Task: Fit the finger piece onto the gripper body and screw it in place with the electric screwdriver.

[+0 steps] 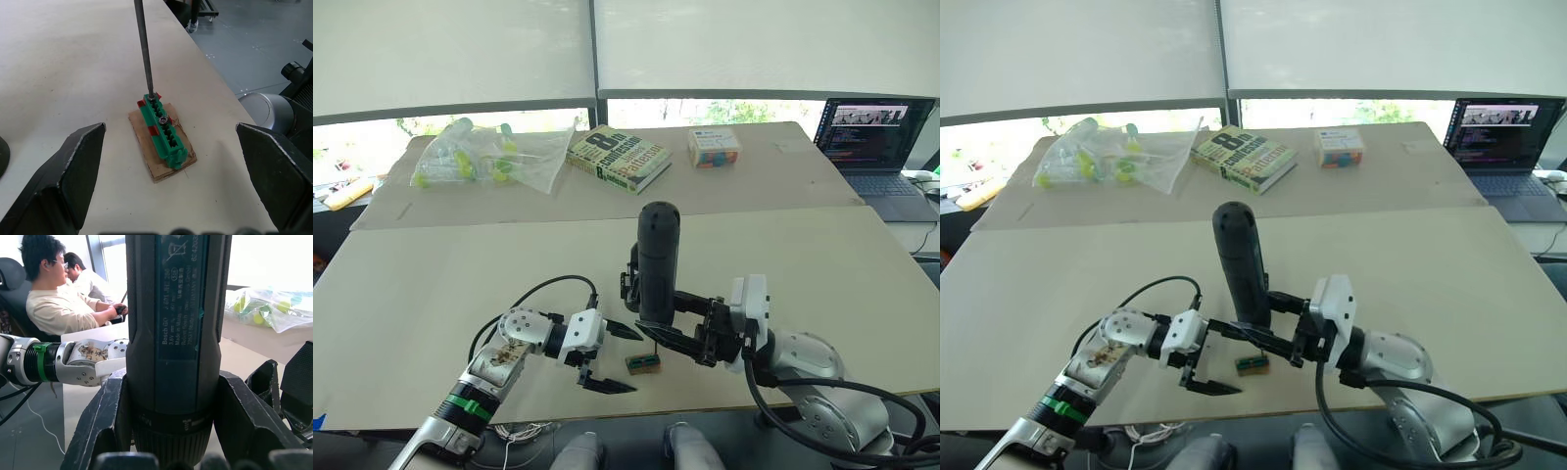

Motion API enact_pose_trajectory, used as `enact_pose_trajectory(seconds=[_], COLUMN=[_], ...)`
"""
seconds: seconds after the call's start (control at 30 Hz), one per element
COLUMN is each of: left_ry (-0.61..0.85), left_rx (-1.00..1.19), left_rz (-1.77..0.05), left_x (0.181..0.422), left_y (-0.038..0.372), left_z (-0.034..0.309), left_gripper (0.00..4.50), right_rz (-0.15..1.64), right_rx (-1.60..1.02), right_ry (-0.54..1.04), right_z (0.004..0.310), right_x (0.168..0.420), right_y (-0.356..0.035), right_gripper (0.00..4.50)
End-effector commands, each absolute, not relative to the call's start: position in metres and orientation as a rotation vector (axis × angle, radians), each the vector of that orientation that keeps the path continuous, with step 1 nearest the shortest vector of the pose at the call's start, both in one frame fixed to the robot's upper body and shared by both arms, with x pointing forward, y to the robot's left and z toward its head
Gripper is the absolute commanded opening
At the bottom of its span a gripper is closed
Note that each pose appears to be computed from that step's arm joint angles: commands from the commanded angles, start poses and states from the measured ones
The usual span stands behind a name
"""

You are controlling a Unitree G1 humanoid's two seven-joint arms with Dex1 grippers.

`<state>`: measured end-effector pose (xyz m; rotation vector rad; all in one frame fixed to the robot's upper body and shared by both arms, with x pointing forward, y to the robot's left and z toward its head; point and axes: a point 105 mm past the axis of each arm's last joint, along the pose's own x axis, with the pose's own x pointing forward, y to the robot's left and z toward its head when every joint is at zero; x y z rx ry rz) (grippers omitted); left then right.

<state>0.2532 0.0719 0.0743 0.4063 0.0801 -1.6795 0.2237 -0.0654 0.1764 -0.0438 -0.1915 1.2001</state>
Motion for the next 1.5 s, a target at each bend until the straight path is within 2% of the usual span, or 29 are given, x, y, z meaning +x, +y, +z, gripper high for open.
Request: enact_pose_trajectory(seconds=[0.03,0.6,0.9,1.13,1.33,1.5], left_ry=[0.048,0.052,0.129,0.153,0.126,0.098], left_rx=[0.425,0.404,0.272,0.284,0.328,0.362], left_rz=[-1.678,-1.616,-1.550,-1.506,-1.473,-1.447], left_x=[0.255,0.252,0.257,0.277,0.298,0.317], left_y=[0.071,0.088,0.108,0.122,0.128,0.126], left_z=[0.079,0.089,0.111,0.123,0.128,0.129], left_gripper=[4.50,4.50,4.50,4.50,4.50,4.50], right_rz=[1.208,1.253,1.356,1.459,1.481,1.455], right_rx=[-0.073,-0.059,-0.037,0.036,0.082,0.013], right_ry=[-0.276,-0.339,-0.329,-0.263,-0.252,-0.281], right_z=[0.191,0.226,0.265,0.303,0.341,0.346], right_x=[0.218,0.209,0.214,0.228,0.252,0.271], right_y=[-0.066,-0.063,-0.065,-0.062,-0.053,-0.036], right_gripper=[1.91,1.91,1.91,1.91,1.91,1.91])
